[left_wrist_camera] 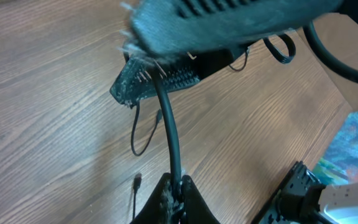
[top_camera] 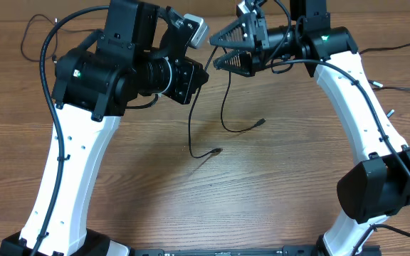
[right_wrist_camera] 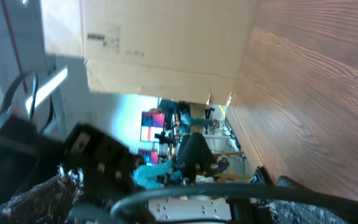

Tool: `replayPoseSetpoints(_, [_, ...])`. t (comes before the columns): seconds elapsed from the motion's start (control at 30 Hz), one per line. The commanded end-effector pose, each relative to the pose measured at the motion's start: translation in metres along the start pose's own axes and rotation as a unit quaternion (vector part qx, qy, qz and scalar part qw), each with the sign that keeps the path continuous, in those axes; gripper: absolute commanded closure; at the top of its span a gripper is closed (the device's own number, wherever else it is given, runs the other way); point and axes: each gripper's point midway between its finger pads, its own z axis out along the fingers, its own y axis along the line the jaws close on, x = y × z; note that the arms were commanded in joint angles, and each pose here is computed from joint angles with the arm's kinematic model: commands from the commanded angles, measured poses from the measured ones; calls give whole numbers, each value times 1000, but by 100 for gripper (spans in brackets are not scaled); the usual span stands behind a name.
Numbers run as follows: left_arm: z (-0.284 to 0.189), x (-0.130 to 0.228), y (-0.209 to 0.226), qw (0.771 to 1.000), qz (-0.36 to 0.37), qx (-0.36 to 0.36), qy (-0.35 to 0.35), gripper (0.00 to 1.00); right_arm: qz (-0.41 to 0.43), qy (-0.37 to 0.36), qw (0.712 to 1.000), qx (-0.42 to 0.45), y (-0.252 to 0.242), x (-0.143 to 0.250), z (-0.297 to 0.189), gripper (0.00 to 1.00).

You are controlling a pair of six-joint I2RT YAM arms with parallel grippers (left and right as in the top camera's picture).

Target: Untangle cables

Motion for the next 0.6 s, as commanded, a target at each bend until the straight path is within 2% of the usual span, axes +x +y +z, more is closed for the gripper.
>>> replayPoseSetpoints(0.0, [-7, -4, -5, 1000, 4, 0, -14, 96, 83, -36, 996, 25, 0, -13, 1, 0])
replayPoseSetpoints(0.1, [-7, -4, -5, 1000, 5, -1, -15, 96, 127, -43, 991, 26, 0, -16, 1, 0])
replayPoseSetpoints(0.33, [1, -14, 10, 999, 9, -32, -26, 96, 165, -25, 986, 17, 4, -8, 8, 0])
replayPoseSetpoints(0.37, [3, -15, 12, 999, 7, -35, -25, 96, 173, -22, 985, 16, 4, -7, 10, 6])
replayPoseSetpoints(0.4, [6, -15, 13, 999, 4, -34, -22, 96, 182, -19, 983, 15, 5, -6, 12, 17])
replayPoseSetpoints(0.57, [12, -13, 15, 999, -2, -31, -15, 96, 208, -17, 978, 13, 7, -6, 14, 44])
